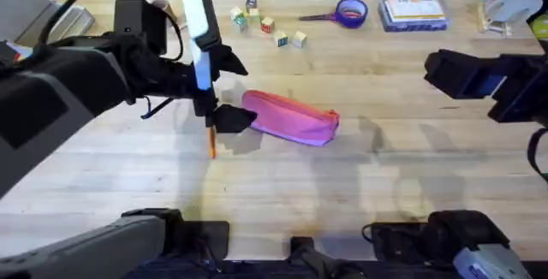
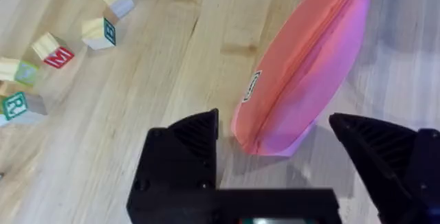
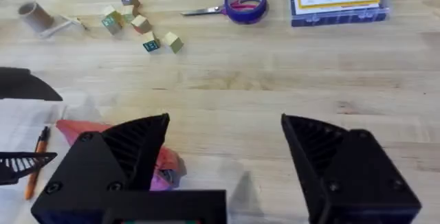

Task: Unzip the bag, pick up the pens from the table one at a time and place them inside, then zip the bag closed.

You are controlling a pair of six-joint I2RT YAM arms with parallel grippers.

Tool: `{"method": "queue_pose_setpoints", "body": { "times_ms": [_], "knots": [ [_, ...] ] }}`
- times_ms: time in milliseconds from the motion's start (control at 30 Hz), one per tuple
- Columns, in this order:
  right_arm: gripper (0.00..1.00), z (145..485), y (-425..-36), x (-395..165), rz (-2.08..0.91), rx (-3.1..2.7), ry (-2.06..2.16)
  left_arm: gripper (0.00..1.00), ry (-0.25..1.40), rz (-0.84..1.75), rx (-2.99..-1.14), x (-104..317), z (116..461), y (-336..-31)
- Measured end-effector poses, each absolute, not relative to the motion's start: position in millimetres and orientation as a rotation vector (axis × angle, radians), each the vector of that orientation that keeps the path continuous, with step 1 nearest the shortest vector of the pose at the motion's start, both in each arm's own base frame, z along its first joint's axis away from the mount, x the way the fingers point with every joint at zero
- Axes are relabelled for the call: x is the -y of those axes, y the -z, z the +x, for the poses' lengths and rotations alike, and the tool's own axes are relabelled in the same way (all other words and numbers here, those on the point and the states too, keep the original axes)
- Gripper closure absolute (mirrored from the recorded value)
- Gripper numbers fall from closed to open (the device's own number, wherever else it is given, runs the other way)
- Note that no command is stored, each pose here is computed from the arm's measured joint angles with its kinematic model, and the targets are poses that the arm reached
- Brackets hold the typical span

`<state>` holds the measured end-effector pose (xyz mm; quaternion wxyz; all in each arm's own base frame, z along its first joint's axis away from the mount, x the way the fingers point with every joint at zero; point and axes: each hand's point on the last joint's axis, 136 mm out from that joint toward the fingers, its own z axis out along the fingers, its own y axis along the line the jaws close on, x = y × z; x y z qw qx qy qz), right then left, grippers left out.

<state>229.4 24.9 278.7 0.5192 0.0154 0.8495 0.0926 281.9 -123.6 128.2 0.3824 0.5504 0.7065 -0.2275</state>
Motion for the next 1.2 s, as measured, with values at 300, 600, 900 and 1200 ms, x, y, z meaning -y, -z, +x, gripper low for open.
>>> {"method": "queue_pose_setpoints", "body": {
  "times_ms": [300, 600, 900, 1200],
  "knots": [
    [0.004, 229.3, -278.9, -24.9, 0.037, -2.037, -0.222, 0.007, 0.631, 1.398, -1.845, 123.9, 282.2, -113.4],
    [0.005, 229.3, -278.9, -24.9, 0.037, -2.037, -0.222, 0.007, 0.645, 1.397, -1.854, 124.2, 281.6, -110.6],
    [0.004, 229.3, -278.9, -24.9, 0.036, -2.037, -0.222, 0.042, 0.713, 1.388, -1.912, 124.6, 281.1, -89.7],
    [0.004, 229.3, -278.9, -24.9, 0.037, -2.037, -0.222, 0.939, 0.7, 1.393, -1.905, 123.7, 282.8, -89.9]
  ]
}}
